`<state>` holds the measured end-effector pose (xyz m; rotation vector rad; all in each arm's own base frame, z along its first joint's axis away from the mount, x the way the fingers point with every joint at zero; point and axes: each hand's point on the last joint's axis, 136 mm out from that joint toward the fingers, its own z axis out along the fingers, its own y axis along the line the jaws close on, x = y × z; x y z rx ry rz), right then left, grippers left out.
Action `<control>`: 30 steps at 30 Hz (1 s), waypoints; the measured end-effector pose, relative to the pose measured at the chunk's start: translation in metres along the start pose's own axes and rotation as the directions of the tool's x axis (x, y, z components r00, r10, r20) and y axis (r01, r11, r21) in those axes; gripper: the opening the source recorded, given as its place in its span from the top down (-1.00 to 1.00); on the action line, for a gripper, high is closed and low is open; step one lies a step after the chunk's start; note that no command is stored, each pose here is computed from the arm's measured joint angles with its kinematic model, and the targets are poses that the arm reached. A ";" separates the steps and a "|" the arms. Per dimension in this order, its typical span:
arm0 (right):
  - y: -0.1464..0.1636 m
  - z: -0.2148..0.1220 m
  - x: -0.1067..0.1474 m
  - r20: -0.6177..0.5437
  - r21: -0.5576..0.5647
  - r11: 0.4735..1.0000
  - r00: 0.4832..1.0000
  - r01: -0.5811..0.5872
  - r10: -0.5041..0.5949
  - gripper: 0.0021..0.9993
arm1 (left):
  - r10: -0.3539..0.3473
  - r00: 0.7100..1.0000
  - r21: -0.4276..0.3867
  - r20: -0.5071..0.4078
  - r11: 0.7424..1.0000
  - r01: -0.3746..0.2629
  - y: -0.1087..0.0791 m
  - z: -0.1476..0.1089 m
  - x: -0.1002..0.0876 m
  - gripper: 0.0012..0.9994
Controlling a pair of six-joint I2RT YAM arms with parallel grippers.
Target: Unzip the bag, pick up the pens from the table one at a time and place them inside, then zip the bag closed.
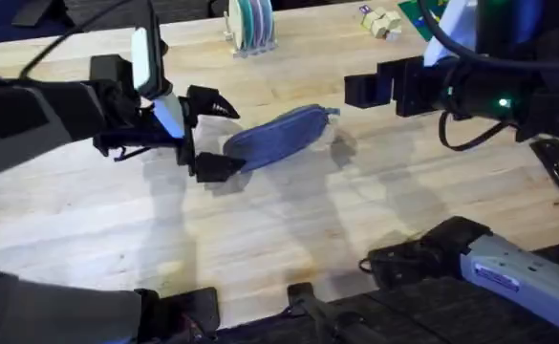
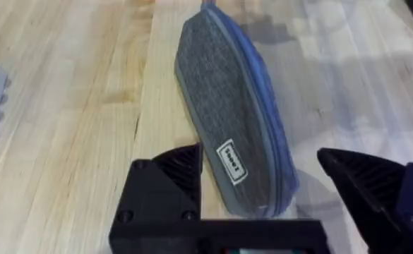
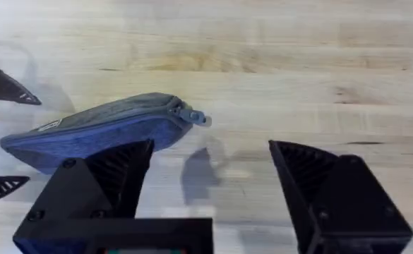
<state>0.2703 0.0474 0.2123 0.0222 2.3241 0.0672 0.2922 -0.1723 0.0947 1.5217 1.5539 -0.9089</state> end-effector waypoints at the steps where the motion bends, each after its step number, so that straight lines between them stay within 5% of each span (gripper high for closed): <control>1: 0.000 0.000 0.000 0.000 0.000 1.000 1.000 0.000 0.000 -1.00 | -0.002 1.000 -0.009 -0.007 1.000 0.002 0.002 -0.002 -0.001 -0.99; 7: 0.000 0.000 0.000 0.000 0.000 1.000 1.000 0.000 0.000 -1.00 | -0.032 0.997 -0.130 -0.070 0.991 0.023 0.019 -0.028 -0.029 -0.99; 12: 0.000 0.000 0.000 0.000 0.000 1.000 1.000 0.000 0.000 -1.00 | -0.139 0.984 -0.261 -0.112 0.960 0.105 0.025 -0.050 -0.048 -0.99; 15: 0.000 0.000 0.000 0.000 0.000 1.000 1.000 0.000 0.000 -1.00 | -0.243 0.964 -0.355 -0.113 0.916 0.189 0.027 -0.064 -0.055 -0.99; 23: 0.000 0.000 0.000 0.000 0.000 1.000 1.000 0.000 0.000 -1.00 | -0.511 0.857 -0.530 -0.057 0.743 0.408 0.014 -0.095 -0.059 -0.99; 30: 0.000 0.000 0.000 0.000 0.000 1.000 1.000 0.000 0.000 -1.00 | -0.545 0.838 -0.567 -0.028 0.699 0.436 -0.003 -0.108 -0.069 -0.99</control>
